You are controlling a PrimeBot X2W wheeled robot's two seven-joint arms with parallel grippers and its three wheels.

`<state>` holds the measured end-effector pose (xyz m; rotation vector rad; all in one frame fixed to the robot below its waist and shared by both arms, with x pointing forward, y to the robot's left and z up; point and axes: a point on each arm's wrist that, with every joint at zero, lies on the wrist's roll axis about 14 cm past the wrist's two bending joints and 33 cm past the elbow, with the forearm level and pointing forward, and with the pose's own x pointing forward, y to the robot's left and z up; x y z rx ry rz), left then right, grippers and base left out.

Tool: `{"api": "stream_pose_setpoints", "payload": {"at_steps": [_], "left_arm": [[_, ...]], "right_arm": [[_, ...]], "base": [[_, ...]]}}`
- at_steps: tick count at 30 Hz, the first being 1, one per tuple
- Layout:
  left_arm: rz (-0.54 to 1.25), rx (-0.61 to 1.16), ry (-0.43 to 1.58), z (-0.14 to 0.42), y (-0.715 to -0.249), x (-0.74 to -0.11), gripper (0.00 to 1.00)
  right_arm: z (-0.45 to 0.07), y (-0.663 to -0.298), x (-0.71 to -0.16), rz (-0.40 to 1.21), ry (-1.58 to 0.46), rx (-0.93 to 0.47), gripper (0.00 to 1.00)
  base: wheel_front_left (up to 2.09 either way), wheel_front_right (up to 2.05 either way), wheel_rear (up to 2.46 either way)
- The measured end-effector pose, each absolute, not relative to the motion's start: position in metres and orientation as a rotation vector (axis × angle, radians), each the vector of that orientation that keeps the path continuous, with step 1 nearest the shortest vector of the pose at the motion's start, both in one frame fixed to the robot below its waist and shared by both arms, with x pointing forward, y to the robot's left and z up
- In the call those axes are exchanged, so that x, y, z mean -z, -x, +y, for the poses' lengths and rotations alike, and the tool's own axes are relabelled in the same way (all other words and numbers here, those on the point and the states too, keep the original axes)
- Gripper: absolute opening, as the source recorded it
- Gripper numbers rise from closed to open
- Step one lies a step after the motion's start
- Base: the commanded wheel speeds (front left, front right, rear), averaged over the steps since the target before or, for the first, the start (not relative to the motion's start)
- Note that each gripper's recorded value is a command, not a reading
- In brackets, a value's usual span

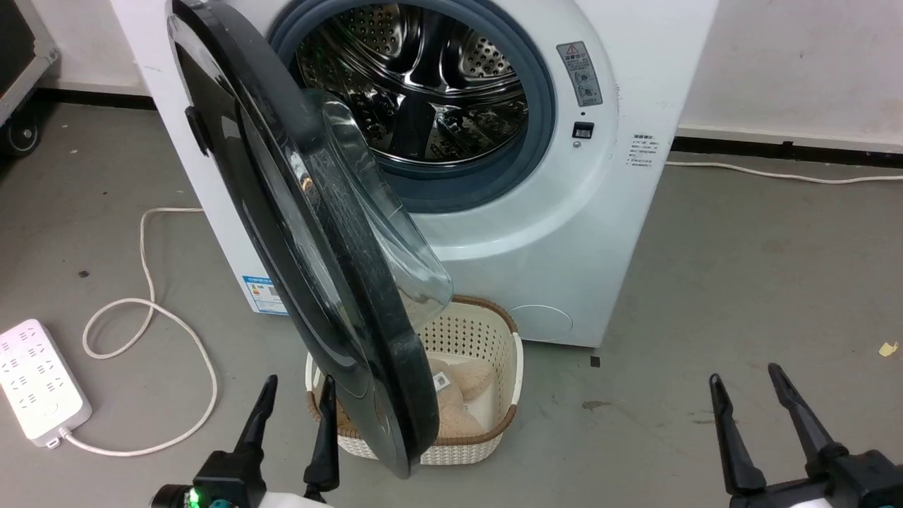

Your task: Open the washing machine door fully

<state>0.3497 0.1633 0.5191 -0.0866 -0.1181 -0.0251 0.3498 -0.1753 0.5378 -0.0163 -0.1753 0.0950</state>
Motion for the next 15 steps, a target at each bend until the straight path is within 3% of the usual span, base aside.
{"api": "stream_pose_setpoints", "payload": {"at_steps": [10,12,15], "left_arm": [[-0.121,0.016,0.088,0.166,-0.350,-0.520,1.00],[-0.136,0.018,0.089,0.165,-0.351,-0.525,0.00],[-0.163,0.017,0.089,0.167,-0.351,-0.533,0.00]], "right_arm": [[-0.174,-0.350,-0.538,-0.179,0.002,-0.095,1.00],[-0.175,-0.349,-0.539,-0.183,-0.008,-0.092,1.00],[-0.175,-0.349,-0.540,-0.185,-0.015,-0.091,1.00]], "base": [[0.00,0.00,0.00],[0.00,0.00,0.00],[0.00,0.00,0.00]]}}
